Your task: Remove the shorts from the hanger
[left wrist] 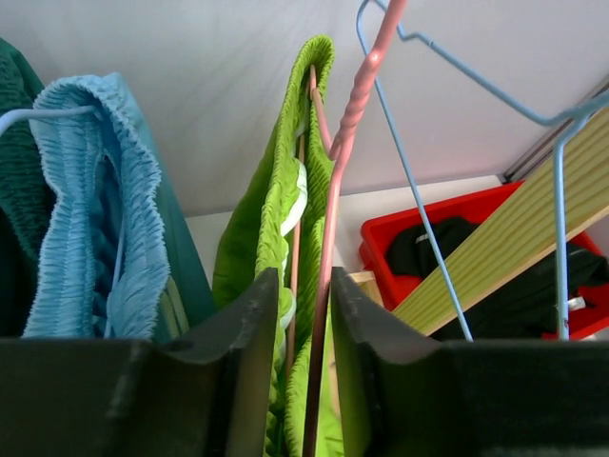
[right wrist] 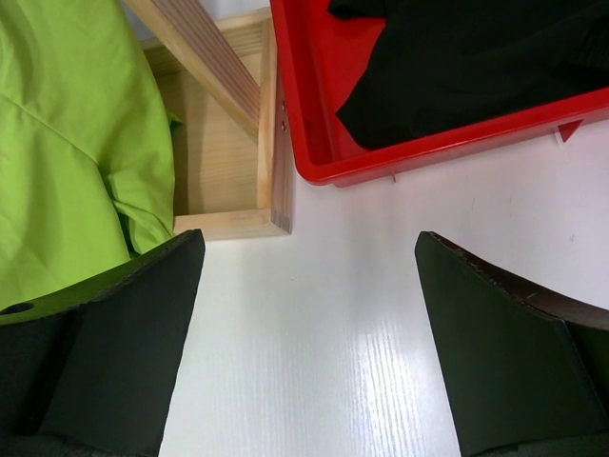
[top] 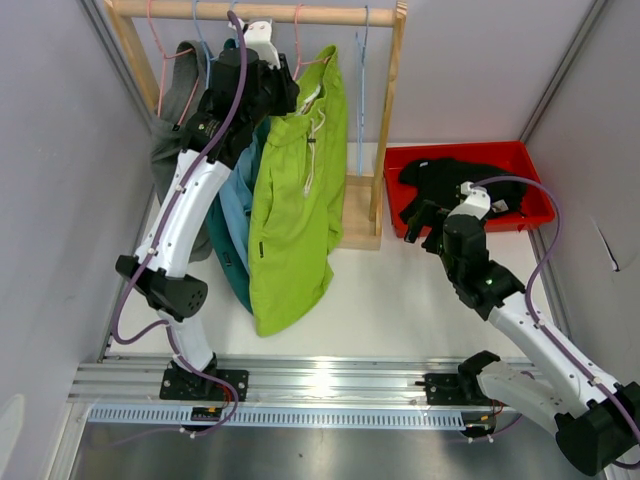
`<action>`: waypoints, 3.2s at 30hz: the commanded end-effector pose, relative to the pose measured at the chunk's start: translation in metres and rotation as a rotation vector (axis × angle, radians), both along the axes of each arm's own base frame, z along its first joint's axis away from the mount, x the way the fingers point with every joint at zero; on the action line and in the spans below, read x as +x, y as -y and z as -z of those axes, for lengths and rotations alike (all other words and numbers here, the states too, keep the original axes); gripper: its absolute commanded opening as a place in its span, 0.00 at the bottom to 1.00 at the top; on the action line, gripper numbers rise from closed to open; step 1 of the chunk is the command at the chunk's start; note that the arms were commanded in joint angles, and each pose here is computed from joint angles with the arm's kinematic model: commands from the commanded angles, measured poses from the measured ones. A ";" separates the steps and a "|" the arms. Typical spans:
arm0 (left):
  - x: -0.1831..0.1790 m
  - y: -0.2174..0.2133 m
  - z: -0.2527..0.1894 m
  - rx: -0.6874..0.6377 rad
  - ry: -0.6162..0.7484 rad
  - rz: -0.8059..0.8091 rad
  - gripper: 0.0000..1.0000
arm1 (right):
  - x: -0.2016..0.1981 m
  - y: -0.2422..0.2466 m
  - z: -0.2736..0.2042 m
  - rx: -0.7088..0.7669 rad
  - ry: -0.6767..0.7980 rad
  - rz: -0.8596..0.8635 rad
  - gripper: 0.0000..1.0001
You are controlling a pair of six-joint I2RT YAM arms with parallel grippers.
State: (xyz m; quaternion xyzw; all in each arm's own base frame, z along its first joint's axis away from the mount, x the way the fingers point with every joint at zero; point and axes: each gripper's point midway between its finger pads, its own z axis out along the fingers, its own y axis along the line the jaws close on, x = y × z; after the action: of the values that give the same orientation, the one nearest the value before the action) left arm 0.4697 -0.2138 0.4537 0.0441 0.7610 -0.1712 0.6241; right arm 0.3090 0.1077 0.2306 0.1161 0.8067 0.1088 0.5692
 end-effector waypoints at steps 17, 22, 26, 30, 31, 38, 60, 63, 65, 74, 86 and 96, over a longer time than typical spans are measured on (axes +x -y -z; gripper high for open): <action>-0.024 0.005 -0.061 -0.083 0.106 0.089 0.00 | 0.003 0.006 -0.033 -0.023 0.077 0.024 0.99; -0.054 -0.004 -0.101 -0.158 0.175 0.107 0.00 | -0.014 -0.017 -0.118 0.006 0.240 -0.085 0.99; -0.073 -0.008 -0.120 -0.196 0.207 0.124 0.00 | -0.035 -0.038 -0.169 0.028 0.323 -0.135 0.99; -0.081 -0.009 -0.124 -0.206 0.214 0.131 0.00 | -0.051 -0.082 -0.200 0.046 0.373 -0.230 0.99; -0.079 -0.008 -0.118 -0.203 0.199 0.129 0.00 | -0.055 -0.094 -0.210 0.067 0.398 -0.251 0.99; -0.076 -0.005 -0.112 -0.212 0.193 0.131 0.00 | -0.065 -0.211 -0.232 0.027 0.427 -0.432 0.99; -0.104 -0.010 -0.106 -0.226 0.184 0.167 0.00 | -0.029 -0.340 -0.192 -0.054 0.348 -0.437 0.94; -0.105 -0.011 -0.109 -0.232 0.192 0.169 0.00 | -0.040 -0.346 -0.158 -0.050 0.281 -0.461 0.70; -0.104 -0.012 -0.112 -0.235 0.197 0.165 0.00 | -0.051 -0.346 -0.146 -0.049 0.256 -0.478 0.34; -0.083 -0.015 -0.119 -0.210 0.220 0.121 0.00 | -0.145 -0.347 -0.102 -0.116 0.187 -0.539 0.00; -0.062 -0.030 -0.129 -0.214 0.257 0.050 0.00 | -0.197 -0.340 -0.078 -0.104 0.133 -0.568 0.00; -0.140 -0.030 -0.083 -0.174 0.019 0.202 0.00 | -0.133 -0.296 -0.124 -0.201 0.258 -0.401 0.00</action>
State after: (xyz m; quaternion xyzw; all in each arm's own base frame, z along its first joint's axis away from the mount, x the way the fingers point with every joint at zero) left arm 0.3787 -0.2004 0.4955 0.0574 0.7670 -0.2670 0.5806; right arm 0.1510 0.4323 0.3028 -0.1594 0.7644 0.1509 0.6063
